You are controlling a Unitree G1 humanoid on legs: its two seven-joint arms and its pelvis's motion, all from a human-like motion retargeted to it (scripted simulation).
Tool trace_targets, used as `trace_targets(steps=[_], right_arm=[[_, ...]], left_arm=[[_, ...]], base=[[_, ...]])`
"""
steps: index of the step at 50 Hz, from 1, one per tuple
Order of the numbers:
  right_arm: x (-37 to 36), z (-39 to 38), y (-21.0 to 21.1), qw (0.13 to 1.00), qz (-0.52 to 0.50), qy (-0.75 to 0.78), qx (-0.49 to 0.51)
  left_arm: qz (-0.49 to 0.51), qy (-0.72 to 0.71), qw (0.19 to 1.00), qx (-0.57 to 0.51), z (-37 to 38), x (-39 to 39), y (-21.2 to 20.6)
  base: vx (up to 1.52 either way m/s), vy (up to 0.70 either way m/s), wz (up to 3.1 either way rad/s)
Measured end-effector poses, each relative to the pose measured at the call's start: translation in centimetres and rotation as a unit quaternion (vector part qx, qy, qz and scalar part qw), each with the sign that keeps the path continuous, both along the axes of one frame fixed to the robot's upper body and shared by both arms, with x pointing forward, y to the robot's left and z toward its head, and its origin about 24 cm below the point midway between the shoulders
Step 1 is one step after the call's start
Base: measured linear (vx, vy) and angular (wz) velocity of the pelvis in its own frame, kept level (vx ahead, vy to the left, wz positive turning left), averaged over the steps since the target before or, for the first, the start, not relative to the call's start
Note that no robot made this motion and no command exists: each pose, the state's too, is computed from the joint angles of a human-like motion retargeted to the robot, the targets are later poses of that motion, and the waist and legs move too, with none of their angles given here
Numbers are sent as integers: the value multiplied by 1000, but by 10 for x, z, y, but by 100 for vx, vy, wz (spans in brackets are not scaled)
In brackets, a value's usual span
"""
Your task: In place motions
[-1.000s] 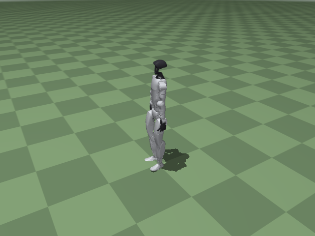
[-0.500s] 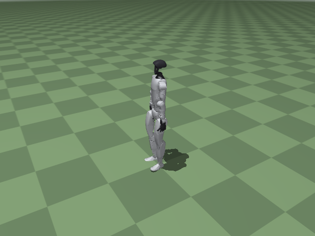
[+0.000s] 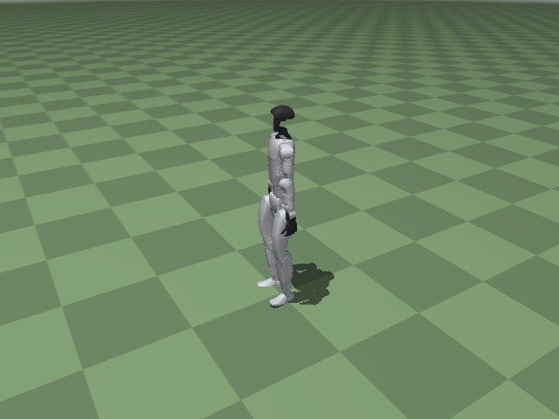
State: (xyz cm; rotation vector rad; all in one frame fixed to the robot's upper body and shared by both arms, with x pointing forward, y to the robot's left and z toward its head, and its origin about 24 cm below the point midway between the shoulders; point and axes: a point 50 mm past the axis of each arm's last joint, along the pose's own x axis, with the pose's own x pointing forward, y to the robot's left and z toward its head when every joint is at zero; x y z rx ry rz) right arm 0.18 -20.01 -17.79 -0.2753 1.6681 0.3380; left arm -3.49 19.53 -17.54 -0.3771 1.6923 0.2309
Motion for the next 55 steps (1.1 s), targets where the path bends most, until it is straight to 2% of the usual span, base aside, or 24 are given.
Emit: trace_targets(steps=[7,17,23,30,40,49,55], right_arm=[[21,1,-2,1000,1,-24,-11],[71,4,10,993,75,-96,12],[93,6,29,985,90,-136,51],[84,5,31,983,108,-136,59],[27,1,-2,998,52,-41,7],[-4,2,-15,996,-86,-17,-22],[-13,3,-15,999,-47,17,-19]], left_arm=[[16,-35,998,45,-2,19,6],[50,26,998,-34,3,-28,-20],[57,77,995,-42,10,-54,-22],[67,62,996,-18,8,-50,-13],[49,-7,998,35,-1,10,-1],[-62,-137,988,43,8,126,10],[-83,-219,970,66,21,171,24]], base=[[-22,-8,43],[-8,-3,-13],[0,-1,-10],[10,1,16],[19,7,0],[-9,16,6],[-12,10,-21]])
